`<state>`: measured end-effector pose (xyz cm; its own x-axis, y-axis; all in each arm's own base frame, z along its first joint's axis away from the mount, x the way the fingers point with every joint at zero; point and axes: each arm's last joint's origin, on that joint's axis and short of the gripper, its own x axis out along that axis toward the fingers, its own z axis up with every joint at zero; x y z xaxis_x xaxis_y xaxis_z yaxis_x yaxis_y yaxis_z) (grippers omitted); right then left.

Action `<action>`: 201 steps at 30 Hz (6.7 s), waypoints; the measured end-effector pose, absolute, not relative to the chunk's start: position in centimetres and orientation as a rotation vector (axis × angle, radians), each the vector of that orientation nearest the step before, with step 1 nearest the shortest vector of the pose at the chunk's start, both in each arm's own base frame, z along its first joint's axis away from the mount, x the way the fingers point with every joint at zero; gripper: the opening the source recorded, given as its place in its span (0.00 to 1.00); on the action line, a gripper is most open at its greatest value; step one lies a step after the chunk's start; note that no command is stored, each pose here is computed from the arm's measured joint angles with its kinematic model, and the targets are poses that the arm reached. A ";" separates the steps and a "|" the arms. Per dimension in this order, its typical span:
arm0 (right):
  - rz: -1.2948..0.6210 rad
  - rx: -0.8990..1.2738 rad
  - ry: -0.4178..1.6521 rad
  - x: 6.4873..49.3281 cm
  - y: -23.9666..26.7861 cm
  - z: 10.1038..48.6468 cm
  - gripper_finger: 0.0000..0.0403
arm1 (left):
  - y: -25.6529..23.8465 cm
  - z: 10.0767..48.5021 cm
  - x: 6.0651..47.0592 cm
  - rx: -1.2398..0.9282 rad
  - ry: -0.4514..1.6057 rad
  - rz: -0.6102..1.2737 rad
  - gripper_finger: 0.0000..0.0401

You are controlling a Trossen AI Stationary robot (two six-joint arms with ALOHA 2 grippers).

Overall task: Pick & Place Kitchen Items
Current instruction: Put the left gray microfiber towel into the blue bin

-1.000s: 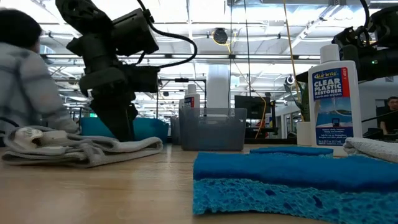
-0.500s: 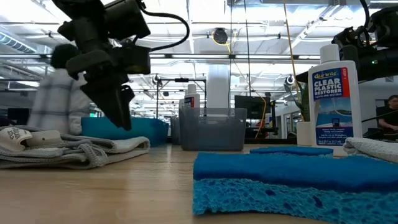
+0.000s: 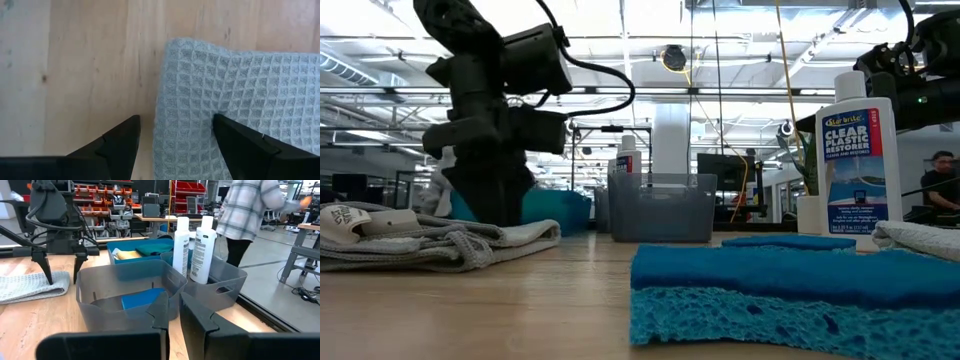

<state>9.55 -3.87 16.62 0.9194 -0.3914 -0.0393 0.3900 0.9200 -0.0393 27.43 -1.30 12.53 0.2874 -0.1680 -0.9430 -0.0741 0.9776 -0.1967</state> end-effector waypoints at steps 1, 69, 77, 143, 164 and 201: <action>-0.401 -0.030 0.047 9.5 -3.9 16.6 0.05 | -1.3 12.5 27.4 -0.224 1.281 -0.072 0.64; -0.401 -0.031 0.046 9.5 -3.9 16.6 0.05 | -2.4 14.9 27.5 -0.049 1.127 0.014 0.05; -0.401 -0.031 0.047 9.6 -3.9 16.6 0.05 | -2.3 14.9 27.6 -0.082 1.112 0.044 0.06; -0.402 -0.031 0.047 9.6 -3.9 16.6 0.05 | -1.7 16.1 29.5 -0.261 0.851 0.259 0.04; -0.401 -0.031 0.046 9.5 -3.9 16.6 0.05 | -4.6 15.3 28.1 -0.272 1.064 -0.221 0.04; -0.401 -0.031 0.047 9.6 -3.9 16.6 0.05 | -7.3 12.9 27.0 -0.060 1.229 -0.231 0.33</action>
